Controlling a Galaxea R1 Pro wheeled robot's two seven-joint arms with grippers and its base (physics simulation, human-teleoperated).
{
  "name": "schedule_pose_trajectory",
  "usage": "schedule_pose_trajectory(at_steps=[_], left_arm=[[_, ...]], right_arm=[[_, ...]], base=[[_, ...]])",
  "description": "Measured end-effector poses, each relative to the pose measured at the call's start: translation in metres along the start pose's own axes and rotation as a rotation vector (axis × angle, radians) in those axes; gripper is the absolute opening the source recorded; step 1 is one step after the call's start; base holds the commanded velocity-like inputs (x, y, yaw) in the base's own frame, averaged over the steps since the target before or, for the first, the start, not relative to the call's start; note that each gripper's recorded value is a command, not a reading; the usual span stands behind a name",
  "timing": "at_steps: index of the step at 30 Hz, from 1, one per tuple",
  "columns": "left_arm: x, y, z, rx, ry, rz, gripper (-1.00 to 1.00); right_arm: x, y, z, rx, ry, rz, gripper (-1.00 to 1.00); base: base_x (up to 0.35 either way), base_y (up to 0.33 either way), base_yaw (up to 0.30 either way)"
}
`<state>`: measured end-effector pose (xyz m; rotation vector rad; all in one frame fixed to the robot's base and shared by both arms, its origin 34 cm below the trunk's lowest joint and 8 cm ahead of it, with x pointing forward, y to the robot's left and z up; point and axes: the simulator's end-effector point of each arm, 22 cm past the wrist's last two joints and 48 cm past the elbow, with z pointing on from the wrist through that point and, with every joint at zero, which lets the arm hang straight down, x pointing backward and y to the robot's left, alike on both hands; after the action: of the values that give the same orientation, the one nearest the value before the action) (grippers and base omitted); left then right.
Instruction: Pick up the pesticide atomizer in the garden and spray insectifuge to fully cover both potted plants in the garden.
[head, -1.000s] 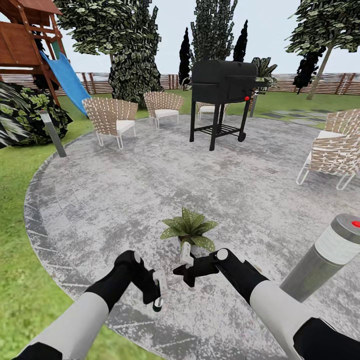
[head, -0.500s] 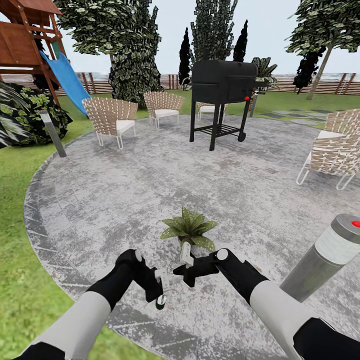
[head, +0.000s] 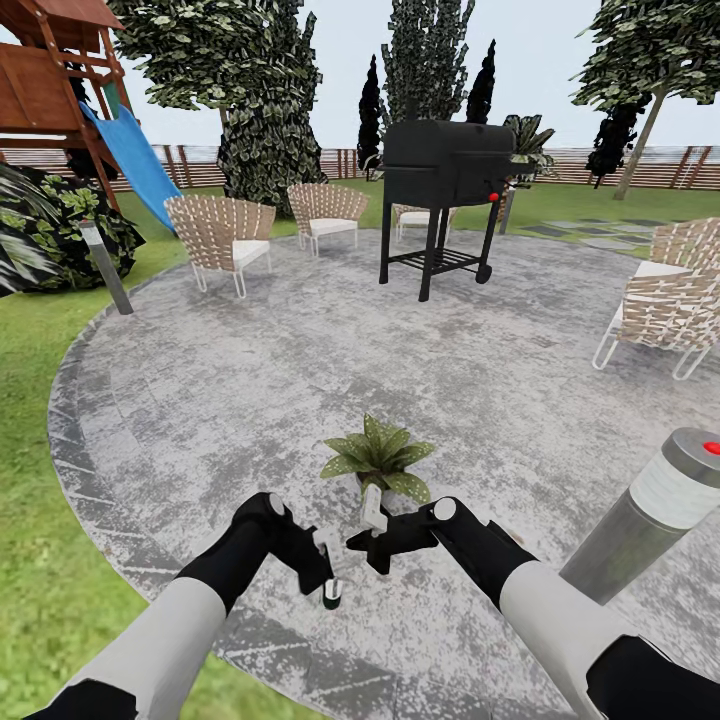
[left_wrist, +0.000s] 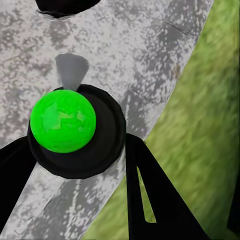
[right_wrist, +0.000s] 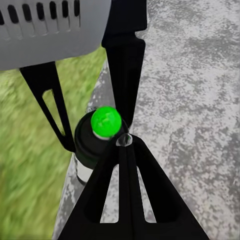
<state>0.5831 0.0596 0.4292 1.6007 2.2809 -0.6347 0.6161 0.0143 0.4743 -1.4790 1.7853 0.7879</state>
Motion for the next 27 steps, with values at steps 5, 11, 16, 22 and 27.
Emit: schedule_pose_trajectory(at_steps=[5,11,16,22,27], left_arm=[[-0.002,-0.001,0.000,0.004,-0.012,-0.006,-1.00],[-0.006,-0.002,0.000,0.010,-0.026,-0.010,-1.00],[-0.011,-0.004,0.001,0.016,-0.041,-0.014,-1.00],[-0.019,-0.006,0.000,0.020,-0.056,-0.011,-1.00],[-0.021,-0.005,0.000,0.019,-0.058,-0.009,-1.00]], right_arm=[[0.000,0.000,0.000,0.001,0.001,0.000,-1.00],[0.001,0.000,0.000,0.001,0.002,0.000,-1.00],[0.001,0.000,0.000,0.001,0.002,0.001,-1.00],[0.001,0.000,0.000,0.001,0.003,0.002,-1.00],[0.001,0.000,0.000,0.001,0.003,0.002,-1.00]], base=[[0.000,0.000,0.000],[0.000,0.000,0.000],[0.000,0.000,0.000],[0.000,0.000,0.000],[0.000,0.000,0.000]])
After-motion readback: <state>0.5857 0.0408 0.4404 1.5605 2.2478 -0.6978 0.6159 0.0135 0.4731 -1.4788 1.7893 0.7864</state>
